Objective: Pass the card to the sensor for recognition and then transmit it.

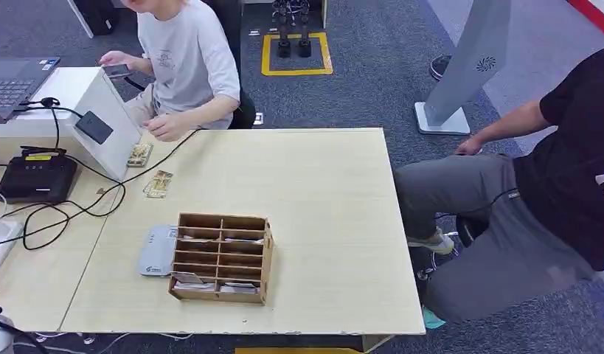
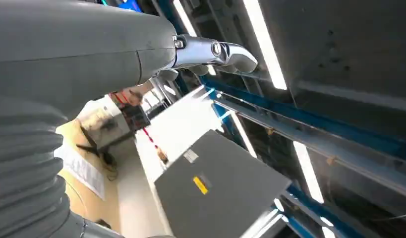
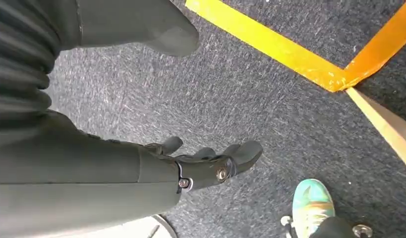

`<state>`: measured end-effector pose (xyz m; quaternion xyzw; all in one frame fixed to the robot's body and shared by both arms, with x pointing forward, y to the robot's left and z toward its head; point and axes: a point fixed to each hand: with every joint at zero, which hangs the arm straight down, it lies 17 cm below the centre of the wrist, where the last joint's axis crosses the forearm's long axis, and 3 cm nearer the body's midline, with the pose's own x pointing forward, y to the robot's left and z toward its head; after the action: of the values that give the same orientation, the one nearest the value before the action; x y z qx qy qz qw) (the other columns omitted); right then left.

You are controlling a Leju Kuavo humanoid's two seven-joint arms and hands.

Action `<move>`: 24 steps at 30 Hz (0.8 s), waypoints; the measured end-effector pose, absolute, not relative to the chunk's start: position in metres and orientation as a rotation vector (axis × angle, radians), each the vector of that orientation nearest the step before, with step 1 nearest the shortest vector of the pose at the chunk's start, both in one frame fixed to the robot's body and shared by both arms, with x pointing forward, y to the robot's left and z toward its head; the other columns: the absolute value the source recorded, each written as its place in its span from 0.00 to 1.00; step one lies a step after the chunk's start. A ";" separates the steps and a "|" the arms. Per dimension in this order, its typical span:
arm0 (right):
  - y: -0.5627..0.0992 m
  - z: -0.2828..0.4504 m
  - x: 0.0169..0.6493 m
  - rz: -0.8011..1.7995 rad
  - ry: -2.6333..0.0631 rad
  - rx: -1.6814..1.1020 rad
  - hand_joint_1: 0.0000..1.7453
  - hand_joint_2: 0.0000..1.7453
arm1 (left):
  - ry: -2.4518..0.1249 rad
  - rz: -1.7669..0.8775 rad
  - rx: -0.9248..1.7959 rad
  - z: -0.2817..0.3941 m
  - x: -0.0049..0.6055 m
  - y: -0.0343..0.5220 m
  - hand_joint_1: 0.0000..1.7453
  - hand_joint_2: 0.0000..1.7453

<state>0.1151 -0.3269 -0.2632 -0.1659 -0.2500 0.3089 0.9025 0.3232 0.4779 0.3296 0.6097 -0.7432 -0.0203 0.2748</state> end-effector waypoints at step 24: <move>-0.342 -0.259 0.129 0.663 -0.541 -0.351 0.00 1.00 | -1.852 -1.372 0.726 0.228 0.384 0.336 0.00 1.00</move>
<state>0.1295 -0.3424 -0.2591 -0.1694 -0.2608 0.3196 0.8951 0.3836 0.3361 0.2279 0.2809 -0.7165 -0.5310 0.3547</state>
